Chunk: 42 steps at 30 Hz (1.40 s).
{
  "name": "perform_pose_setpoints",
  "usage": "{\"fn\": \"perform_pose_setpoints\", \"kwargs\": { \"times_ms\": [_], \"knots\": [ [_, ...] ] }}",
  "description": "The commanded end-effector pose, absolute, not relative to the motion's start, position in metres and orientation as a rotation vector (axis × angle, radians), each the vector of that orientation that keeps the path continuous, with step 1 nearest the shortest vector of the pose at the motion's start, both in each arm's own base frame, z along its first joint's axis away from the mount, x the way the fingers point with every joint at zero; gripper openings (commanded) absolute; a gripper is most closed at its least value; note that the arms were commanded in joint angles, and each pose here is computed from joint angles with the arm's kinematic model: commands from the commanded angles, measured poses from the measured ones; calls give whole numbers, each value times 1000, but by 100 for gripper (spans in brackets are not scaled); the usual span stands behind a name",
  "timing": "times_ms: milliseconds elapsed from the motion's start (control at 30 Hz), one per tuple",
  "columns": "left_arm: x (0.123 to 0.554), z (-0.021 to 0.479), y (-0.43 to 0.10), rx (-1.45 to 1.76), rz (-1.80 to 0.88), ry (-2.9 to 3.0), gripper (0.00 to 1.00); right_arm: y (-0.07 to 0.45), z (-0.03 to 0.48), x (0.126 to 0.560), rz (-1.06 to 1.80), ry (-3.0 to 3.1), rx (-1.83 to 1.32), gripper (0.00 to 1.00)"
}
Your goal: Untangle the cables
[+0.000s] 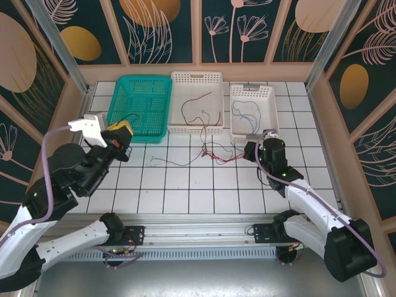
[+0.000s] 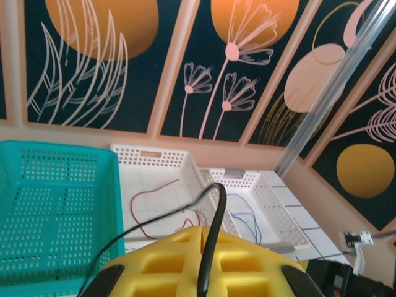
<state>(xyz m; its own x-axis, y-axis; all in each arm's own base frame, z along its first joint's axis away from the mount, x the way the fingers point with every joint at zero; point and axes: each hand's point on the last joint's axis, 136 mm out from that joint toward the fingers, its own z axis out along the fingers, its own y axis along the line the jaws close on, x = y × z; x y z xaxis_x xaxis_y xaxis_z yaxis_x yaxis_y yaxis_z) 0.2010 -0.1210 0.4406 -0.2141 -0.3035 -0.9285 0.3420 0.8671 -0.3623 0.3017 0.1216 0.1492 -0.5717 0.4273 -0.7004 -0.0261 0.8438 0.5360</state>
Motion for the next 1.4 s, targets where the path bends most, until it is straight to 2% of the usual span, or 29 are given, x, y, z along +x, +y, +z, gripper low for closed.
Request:
{"fn": "perform_pose_setpoints", "kwargs": {
  "times_ms": [0,700,1033,1367],
  "knots": [
    [203,438,-112,47,-496,1705,0,121,152,295,650,2084,269,0],
    [263,451,-142,108,-238,1676,0,150,211,255,900,1914,13,0],
    [344,437,-95,-62,-247,1718,0,162,238,241,969,1870,-54,0],
    [413,396,-55,-226,-219,1769,0,186,259,221,1009,1840,-177,0]
  ]
}}
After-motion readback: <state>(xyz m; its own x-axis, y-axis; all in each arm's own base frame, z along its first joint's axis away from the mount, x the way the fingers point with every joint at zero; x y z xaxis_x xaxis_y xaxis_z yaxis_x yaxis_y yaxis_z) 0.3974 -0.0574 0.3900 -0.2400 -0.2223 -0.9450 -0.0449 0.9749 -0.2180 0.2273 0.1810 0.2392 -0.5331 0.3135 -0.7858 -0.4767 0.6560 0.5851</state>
